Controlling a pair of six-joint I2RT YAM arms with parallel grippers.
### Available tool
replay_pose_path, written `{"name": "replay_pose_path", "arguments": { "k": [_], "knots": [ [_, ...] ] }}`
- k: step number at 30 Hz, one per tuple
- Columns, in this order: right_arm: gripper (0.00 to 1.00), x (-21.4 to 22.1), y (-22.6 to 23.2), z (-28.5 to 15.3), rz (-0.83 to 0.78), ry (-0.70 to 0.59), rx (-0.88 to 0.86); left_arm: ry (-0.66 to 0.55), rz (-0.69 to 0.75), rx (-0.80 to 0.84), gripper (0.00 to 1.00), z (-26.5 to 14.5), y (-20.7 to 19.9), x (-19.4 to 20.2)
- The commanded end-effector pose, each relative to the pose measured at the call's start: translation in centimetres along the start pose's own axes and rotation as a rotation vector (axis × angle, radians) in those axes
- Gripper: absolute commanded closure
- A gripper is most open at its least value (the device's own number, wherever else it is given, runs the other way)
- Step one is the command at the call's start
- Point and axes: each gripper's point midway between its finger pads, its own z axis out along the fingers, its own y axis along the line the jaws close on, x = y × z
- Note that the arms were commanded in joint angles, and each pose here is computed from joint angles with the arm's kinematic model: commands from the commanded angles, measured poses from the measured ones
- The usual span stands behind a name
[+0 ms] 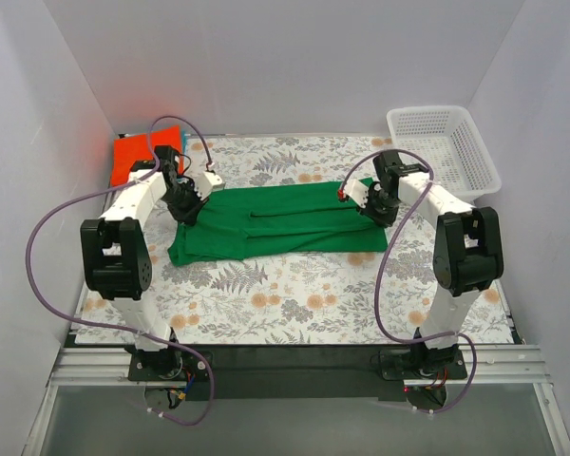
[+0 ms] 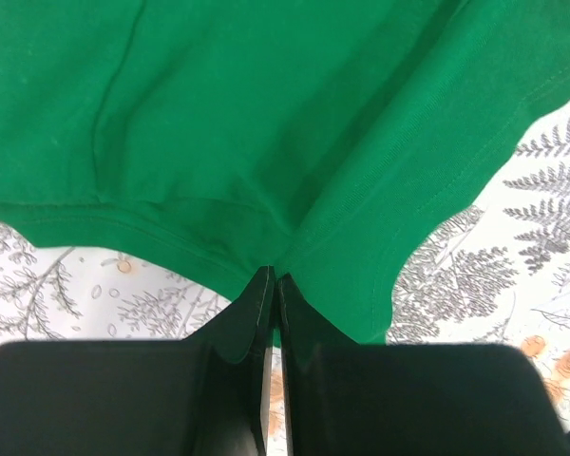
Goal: Fold and stack the t-shirts
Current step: Fold the tshirt
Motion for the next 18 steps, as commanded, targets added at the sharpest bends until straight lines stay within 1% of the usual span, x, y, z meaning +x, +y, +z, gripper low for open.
{"name": "replay_pose_path", "arguments": {
  "k": [1, 8, 18],
  "knots": [
    [0.99, -0.3, -1.4, -0.4, -0.053, 0.002, 0.001, -0.026, 0.033, -0.043, 1.00, -0.6, 1.9, -1.2],
    [0.99, -0.7, -2.4, 0.4, -0.051, 0.006, -0.001, -0.026, 0.049, -0.046, 1.00, 0.3, 3.2, -1.7],
    [0.99, -0.7, -2.5, 1.1, -0.039, 0.003, -0.017, -0.031, 0.066, -0.048, 1.00, 1.4, 4.8, -2.4]
  ]
}}
